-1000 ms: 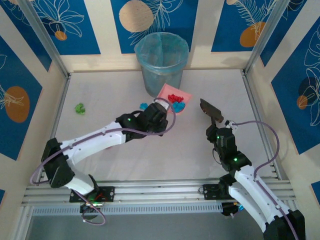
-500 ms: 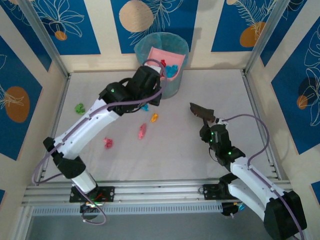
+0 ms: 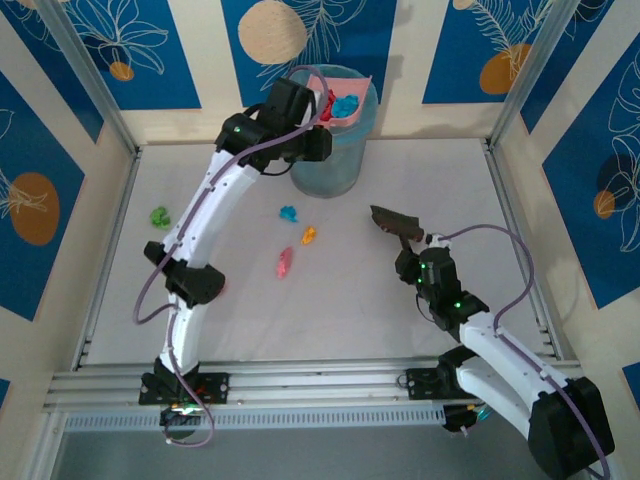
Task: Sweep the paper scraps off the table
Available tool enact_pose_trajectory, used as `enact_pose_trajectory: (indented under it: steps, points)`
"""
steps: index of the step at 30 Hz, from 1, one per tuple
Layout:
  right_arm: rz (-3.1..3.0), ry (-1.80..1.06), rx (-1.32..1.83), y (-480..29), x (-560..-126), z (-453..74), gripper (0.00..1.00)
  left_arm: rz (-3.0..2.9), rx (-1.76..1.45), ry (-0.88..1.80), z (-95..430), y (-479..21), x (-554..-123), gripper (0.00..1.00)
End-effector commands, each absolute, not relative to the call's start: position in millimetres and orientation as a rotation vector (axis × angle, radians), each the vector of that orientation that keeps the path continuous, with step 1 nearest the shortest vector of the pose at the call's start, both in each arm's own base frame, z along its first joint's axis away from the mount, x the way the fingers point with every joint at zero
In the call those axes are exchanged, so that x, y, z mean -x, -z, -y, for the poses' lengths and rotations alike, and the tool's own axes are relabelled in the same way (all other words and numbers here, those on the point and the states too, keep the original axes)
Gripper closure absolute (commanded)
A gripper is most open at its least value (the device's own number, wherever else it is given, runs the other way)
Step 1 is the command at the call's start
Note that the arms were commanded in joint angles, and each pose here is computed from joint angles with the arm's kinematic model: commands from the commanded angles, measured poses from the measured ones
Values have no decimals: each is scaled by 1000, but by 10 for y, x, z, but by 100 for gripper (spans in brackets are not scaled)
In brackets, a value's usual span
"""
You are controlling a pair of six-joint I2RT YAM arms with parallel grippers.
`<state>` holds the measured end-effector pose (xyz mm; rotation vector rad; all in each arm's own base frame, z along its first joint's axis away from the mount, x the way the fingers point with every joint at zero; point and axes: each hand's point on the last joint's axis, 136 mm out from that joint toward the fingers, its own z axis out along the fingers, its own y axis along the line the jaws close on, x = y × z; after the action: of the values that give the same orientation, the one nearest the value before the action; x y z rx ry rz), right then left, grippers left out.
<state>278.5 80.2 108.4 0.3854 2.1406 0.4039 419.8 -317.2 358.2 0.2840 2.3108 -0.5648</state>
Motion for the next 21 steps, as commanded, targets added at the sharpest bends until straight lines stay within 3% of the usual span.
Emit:
enact_pose_trajectory:
  steps: [1,10,21]
  points:
    - [-2078,-452,-348,-1300,-2905,-901,100,-2232,-276,807,3394,-3802,-4298,100]
    - [-2119,-444,-337,-1252,-2994,-981,100,-2158,-111,1271,3590,-3925,-4698,100]
    - [-2119,-419,-323,-1262,-3002,-974,100,-2057,172,1604,3695,-3951,-5069,100]
